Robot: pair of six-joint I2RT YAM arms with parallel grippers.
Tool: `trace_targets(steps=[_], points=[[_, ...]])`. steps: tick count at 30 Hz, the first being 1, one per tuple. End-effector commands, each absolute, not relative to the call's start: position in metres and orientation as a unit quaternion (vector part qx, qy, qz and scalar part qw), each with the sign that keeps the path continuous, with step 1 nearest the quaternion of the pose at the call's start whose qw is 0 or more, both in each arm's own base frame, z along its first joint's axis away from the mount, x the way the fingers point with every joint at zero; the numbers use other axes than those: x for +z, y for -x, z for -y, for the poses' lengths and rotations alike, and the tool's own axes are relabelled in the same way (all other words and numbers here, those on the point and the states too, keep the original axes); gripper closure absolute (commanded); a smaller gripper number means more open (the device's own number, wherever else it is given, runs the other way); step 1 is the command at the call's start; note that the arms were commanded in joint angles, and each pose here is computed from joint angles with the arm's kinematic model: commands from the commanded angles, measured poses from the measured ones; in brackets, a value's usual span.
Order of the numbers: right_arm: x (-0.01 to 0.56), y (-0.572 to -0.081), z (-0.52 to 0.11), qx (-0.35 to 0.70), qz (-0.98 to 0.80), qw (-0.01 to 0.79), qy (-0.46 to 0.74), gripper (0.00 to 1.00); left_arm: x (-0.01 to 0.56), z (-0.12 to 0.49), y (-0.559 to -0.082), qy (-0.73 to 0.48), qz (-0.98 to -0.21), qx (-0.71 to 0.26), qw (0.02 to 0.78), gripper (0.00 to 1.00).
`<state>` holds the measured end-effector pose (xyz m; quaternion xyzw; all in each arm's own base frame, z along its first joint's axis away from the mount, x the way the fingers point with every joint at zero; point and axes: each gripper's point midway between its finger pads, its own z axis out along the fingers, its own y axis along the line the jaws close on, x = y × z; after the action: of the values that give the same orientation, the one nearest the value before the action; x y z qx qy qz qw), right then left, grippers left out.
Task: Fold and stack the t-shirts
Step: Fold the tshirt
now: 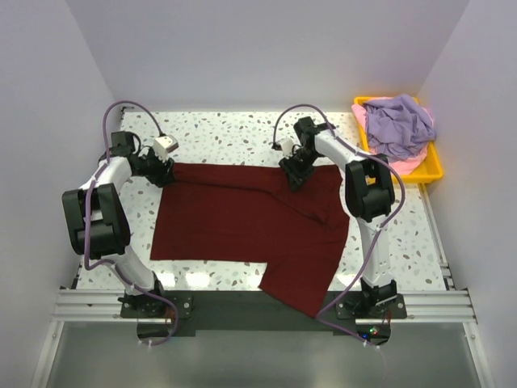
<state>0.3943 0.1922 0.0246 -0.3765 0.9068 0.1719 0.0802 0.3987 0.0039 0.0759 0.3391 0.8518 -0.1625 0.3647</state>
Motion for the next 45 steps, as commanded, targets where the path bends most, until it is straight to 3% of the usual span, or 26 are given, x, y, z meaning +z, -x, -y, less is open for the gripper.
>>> trace_targets(steps=[1, 14, 31, 33, 35, 38, 39, 45], points=[[0.039, -0.393, -0.205, 0.19, -0.897, 0.096, 0.388, 0.6, 0.091, -0.005, -0.414, -0.343, -0.839, -0.159, 0.392, 0.49], [0.058, -0.422, -0.199, 0.14, -0.905, 0.156, 0.37, 0.55, 0.093, -0.005, -0.416, -0.344, -0.838, -0.158, 0.394, 0.49], [0.057, -0.41, -0.214, 0.19, -0.896, 0.135, 0.378, 0.57, 0.092, -0.005, -0.416, -0.345, -0.837, -0.158, 0.393, 0.49], [0.057, -0.408, -0.214, 0.192, -0.894, 0.133, 0.382, 0.61, 0.092, -0.005, -0.416, -0.345, -0.837, -0.159, 0.394, 0.49], [0.056, -0.406, -0.212, 0.193, -0.894, 0.126, 0.383, 0.71, 0.094, -0.005, -0.417, -0.344, -0.837, -0.159, 0.395, 0.49], [0.059, -0.399, -0.212, 0.201, -0.892, 0.116, 0.388, 0.96, 0.096, -0.005, -0.416, -0.345, -0.836, -0.158, 0.396, 0.49], [0.062, -0.396, -0.213, 0.203, -0.891, 0.114, 0.389, 1.0, 0.096, -0.004, -0.415, -0.346, -0.836, -0.158, 0.395, 0.49], [0.086, -0.363, -0.22, 0.234, -0.875, 0.104, 0.41, 1.0, 0.102, -0.008, -0.416, -0.358, -0.832, -0.145, 0.398, 0.5]])
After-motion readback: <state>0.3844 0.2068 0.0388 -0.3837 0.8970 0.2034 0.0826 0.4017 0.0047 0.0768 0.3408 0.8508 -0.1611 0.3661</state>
